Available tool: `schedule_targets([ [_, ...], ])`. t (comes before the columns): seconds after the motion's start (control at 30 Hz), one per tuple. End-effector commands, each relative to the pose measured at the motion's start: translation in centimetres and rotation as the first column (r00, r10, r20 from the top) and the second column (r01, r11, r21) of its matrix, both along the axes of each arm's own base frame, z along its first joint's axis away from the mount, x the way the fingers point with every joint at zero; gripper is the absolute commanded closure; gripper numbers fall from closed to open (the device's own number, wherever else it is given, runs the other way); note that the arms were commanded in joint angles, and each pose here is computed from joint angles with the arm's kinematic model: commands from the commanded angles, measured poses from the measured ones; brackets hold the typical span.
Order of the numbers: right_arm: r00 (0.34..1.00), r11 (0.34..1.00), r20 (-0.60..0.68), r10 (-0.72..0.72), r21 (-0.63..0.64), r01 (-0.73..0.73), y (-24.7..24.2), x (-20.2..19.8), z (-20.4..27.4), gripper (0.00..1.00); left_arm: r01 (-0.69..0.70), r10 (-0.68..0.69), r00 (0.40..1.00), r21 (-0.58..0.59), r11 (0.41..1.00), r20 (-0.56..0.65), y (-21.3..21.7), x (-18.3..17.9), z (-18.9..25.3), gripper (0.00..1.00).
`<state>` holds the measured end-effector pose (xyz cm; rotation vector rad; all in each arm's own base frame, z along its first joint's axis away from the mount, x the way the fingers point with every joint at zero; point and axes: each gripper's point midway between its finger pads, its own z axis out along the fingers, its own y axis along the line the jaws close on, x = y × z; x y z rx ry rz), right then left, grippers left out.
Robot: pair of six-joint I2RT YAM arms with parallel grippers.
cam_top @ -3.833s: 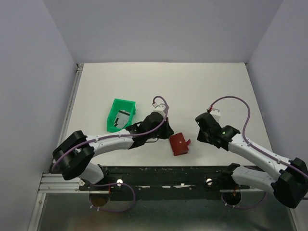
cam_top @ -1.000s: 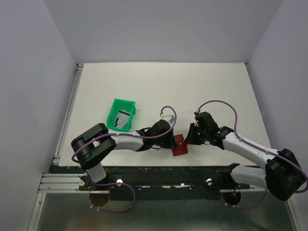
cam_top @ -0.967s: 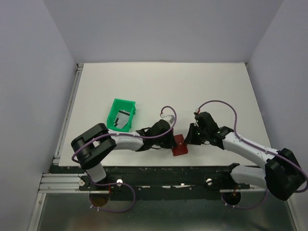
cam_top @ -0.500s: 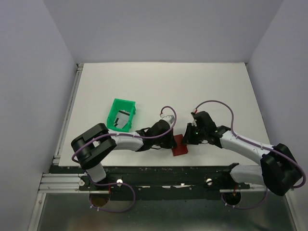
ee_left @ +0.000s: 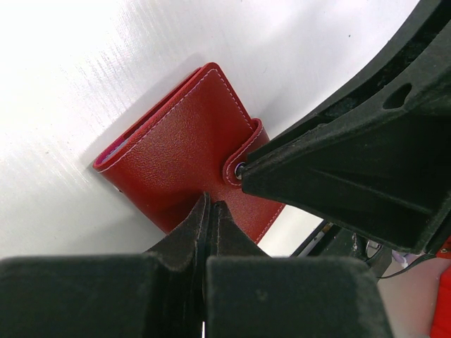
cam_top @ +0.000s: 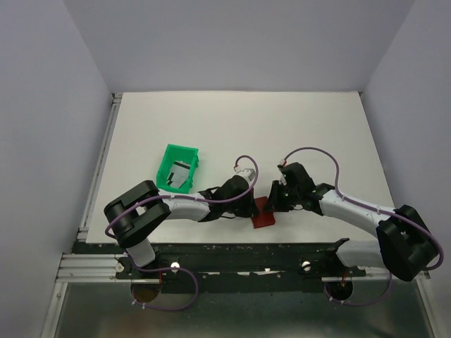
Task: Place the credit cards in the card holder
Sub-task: Close the card holder at the center of the board.
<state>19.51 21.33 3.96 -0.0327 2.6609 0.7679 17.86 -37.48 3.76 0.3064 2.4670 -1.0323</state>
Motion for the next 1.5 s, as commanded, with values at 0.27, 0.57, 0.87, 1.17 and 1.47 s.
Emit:
schedule_targets([
  [0.27, 1.000, 1.000, -0.010, 0.012, -0.018, -0.012, -0.1, 0.1, -0.5, 0.77, 0.013, -0.009, 0.999, 0.079, 0.997, -0.046, 1.6, -1.3, -2.2, 1.00],
  [0.57, 0.999, 0.998, -0.031, 0.016, -0.061, -0.018, -0.6, 0.0, -1.3, 0.78, 0.018, -0.014, 0.999, 0.079, 0.997, -0.049, 1.4, -1.3, -2.3, 1.00],
  [0.87, 0.998, 0.991, -0.059, 0.009, -0.131, -0.017, -1.0, -0.2, -2.5, 0.78, 0.018, -0.014, 0.999, 0.080, 0.997, -0.052, 1.4, -1.3, -2.4, 1.00],
  [1.17, 0.998, 0.956, -0.062, -0.026, -0.292, 0.007, -2.6, -0.8, -3.8, 0.78, 0.021, -0.017, 0.999, 0.078, 0.997, -0.051, 1.4, -1.4, -2.5, 1.00],
  [1.47, 0.995, 0.933, -0.082, -0.049, -0.359, 0.016, -3.2, -1.5, -5.3, 0.78, 0.018, -0.014, 0.998, 0.076, 0.997, -0.055, 1.4, -1.4, -2.6, 1.00],
])
